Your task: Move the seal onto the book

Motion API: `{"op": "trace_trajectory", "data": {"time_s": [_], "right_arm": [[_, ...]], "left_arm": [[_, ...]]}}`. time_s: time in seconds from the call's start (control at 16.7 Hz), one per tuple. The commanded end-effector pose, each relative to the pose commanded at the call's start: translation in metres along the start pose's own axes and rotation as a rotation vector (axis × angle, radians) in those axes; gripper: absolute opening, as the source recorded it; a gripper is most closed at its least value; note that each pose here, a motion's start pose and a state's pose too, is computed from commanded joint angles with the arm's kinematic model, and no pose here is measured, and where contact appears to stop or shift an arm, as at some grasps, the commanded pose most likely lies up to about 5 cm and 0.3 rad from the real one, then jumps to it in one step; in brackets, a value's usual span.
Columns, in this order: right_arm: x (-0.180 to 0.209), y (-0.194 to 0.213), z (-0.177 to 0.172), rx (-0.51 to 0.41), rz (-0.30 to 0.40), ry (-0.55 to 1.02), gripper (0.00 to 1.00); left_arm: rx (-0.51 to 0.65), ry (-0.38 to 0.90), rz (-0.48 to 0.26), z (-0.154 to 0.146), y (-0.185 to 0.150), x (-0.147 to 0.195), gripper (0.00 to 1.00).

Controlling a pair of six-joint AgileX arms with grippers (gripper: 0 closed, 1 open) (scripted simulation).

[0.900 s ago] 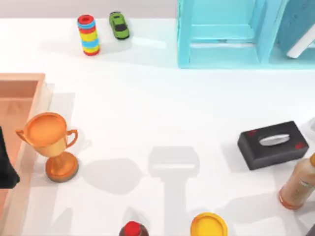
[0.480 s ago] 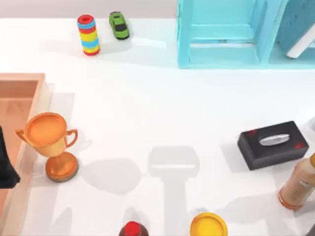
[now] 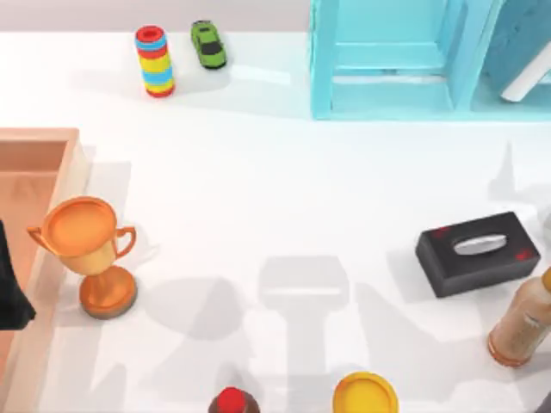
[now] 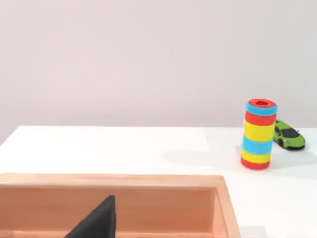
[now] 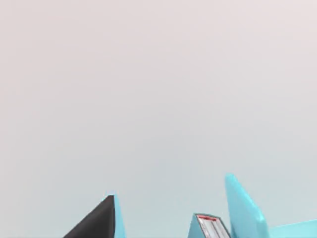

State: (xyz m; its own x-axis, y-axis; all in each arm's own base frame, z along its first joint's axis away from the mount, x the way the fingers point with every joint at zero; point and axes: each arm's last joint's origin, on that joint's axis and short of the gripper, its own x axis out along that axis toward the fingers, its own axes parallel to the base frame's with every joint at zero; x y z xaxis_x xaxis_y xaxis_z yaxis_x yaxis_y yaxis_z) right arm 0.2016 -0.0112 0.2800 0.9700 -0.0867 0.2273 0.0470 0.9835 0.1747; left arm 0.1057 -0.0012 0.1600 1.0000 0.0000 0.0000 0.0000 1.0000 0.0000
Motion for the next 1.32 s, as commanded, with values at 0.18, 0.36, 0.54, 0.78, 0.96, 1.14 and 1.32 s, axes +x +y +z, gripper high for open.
{"op": "trace_trajectory", "data": {"time_s": [0.18,0.36,0.54,0.78,0.96,1.14,1.32], "right_arm": [[0.060,-0.005,-0.024,0.062,0.002,0.027,1.00],[0.108,-0.019,-0.077,0.119,0.001,0.101,1.00],[0.132,-0.034,-0.138,0.167,0.003,0.198,1.00],[0.133,-0.044,-0.200,0.211,0.021,0.321,1.00],[0.127,-0.042,-0.219,0.224,0.036,0.372,1.00],[0.127,-0.042,-0.219,0.224,0.036,0.372,1.00],[0.132,-0.042,-0.214,0.228,0.033,0.361,1.00]], "left_arm": [[0.000,0.000,0.000,0.000,0.000,0.000,1.00],[0.000,0.000,0.000,0.000,0.000,0.000,1.00],[0.000,0.000,0.000,0.000,0.000,0.000,1.00],[0.000,0.000,0.000,0.000,0.000,0.000,1.00],[0.000,0.000,0.000,0.000,0.000,0.000,1.00],[0.000,0.000,0.000,0.000,0.000,0.000,1.00],[0.000,0.000,0.000,0.000,0.000,0.000,1.00]]}}
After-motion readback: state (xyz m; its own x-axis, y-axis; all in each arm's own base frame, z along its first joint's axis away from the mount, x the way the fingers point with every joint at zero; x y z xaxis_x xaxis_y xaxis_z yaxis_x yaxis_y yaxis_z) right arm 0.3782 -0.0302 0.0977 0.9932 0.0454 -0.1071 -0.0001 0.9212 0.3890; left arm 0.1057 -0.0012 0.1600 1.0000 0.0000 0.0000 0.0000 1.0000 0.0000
